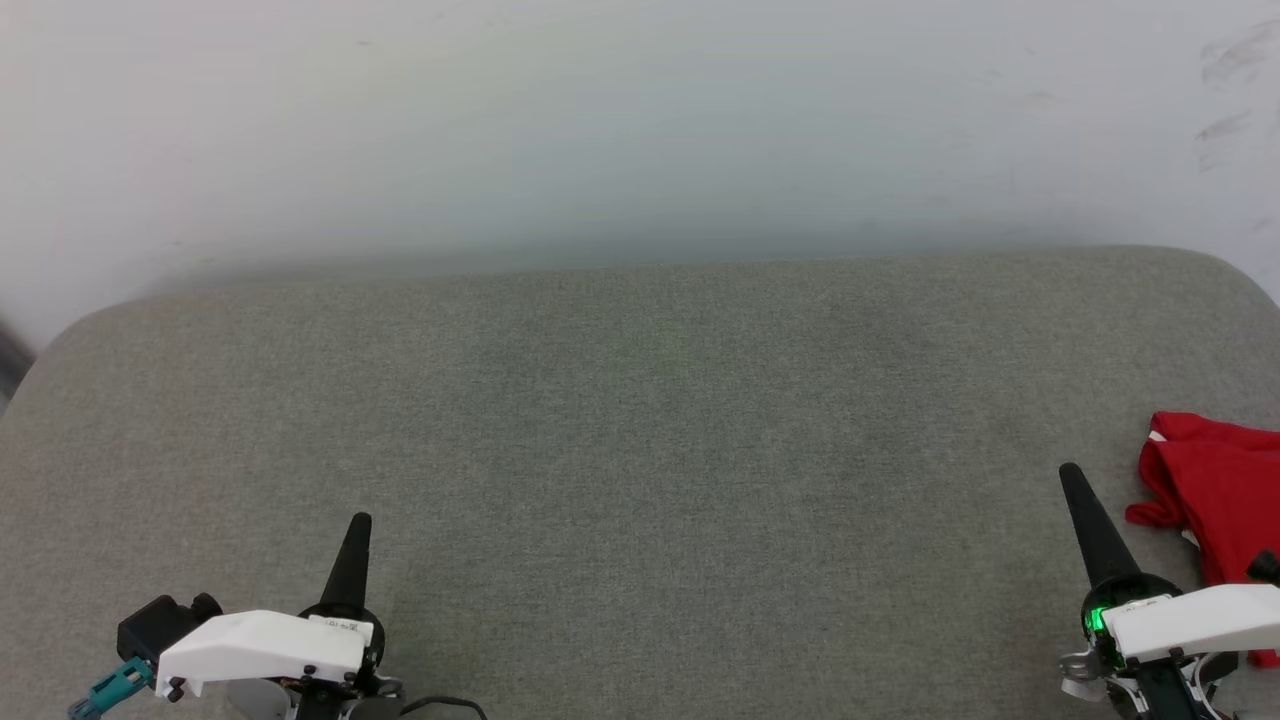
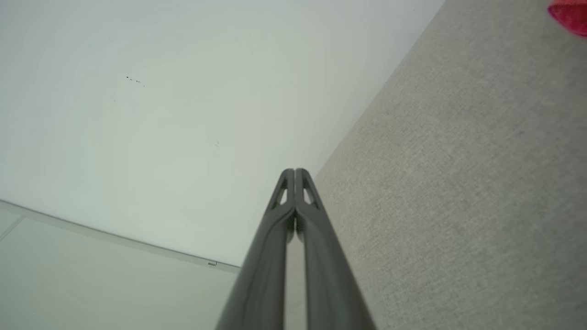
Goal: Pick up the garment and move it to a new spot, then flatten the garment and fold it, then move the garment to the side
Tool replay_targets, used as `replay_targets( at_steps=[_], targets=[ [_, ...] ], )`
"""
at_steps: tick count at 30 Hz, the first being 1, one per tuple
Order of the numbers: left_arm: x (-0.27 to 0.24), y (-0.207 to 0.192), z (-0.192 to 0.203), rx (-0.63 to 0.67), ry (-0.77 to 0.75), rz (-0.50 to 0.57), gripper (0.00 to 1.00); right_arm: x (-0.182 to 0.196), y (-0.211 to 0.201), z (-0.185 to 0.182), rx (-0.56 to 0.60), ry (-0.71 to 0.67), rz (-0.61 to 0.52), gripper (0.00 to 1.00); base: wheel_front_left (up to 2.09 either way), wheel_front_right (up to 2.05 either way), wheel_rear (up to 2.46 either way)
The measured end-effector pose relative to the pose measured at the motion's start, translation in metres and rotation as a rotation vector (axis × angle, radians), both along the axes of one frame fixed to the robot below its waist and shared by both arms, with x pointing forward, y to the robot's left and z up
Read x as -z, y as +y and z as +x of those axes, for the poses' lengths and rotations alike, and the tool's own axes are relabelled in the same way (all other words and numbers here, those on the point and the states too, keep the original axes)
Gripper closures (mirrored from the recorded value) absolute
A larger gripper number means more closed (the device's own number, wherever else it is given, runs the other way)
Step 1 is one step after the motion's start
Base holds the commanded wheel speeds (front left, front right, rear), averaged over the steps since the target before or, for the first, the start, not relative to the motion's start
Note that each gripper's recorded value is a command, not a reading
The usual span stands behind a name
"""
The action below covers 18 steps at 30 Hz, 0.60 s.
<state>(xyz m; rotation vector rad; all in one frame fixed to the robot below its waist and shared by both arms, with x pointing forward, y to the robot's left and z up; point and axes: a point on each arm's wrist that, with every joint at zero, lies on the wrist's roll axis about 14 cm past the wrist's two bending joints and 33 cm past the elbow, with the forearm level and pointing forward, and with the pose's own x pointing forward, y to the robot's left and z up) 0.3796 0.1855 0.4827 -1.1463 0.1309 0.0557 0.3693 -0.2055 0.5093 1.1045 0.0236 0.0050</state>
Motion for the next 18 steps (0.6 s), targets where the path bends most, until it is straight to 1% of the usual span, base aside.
replay_targets(
  at_steps=[18],
  targets=[
    [-0.0069,0.0038,0.0033,-0.017,-0.033,-0.165,1.00,0.0019,0.0014,0.0066,0.010,-0.001,0.177,1.00,0.00,0.00,0.00]
  ],
)
